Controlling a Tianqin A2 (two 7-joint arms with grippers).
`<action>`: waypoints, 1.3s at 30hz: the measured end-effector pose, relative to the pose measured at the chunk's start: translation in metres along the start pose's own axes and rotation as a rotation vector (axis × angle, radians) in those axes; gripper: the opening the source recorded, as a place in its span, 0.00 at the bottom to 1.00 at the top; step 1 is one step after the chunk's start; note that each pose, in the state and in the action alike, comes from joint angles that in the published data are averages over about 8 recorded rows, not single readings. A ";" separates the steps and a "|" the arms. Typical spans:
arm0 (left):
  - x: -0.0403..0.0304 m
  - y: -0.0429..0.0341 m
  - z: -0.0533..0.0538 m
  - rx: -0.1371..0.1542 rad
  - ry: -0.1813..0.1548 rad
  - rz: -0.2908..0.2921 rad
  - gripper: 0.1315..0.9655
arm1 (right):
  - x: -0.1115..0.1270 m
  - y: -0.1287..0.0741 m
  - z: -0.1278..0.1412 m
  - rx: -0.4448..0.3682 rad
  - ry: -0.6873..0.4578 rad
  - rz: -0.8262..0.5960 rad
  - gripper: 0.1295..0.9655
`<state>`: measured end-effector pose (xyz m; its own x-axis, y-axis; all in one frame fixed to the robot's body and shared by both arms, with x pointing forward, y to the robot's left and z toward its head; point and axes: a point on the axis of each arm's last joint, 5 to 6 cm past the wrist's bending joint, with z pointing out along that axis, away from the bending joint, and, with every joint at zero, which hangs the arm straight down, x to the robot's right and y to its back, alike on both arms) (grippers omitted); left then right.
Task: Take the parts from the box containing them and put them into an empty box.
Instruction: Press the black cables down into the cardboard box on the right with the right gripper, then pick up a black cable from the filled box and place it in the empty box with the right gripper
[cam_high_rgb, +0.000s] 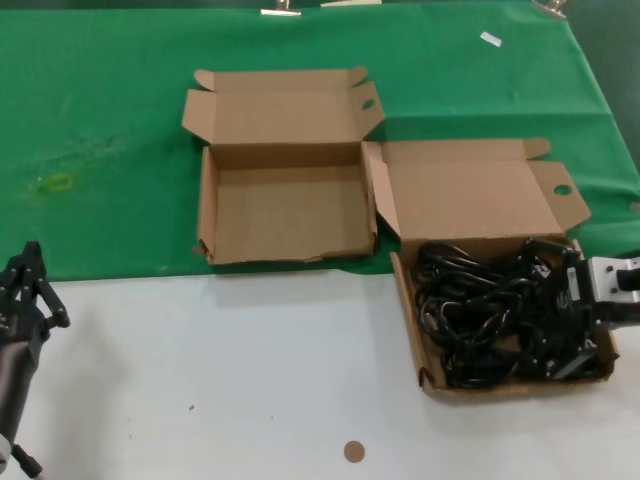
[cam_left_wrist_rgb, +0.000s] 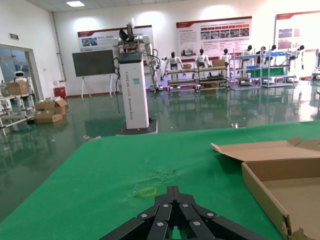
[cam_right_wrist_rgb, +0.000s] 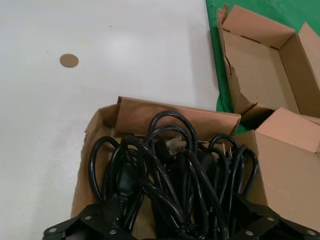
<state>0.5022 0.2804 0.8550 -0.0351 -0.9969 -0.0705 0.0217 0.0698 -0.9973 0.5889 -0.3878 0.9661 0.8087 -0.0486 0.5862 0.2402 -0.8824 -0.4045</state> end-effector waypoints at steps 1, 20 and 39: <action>0.0000 0.0000 0.000 0.000 0.000 0.000 0.01 | 0.001 0.000 0.001 -0.003 0.000 -0.002 0.87; 0.0000 0.0000 0.000 0.000 0.000 0.000 0.01 | 0.010 0.002 0.008 -0.053 -0.014 -0.007 0.50; 0.0000 0.0000 0.000 0.000 0.000 0.000 0.01 | 0.022 -0.008 -0.007 -0.055 -0.011 -0.006 0.13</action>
<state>0.5022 0.2804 0.8550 -0.0351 -0.9969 -0.0707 0.0218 0.0700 -0.9973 0.6013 -0.3852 0.9874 0.8131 -0.0385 0.5808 0.2155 -0.9070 -0.3619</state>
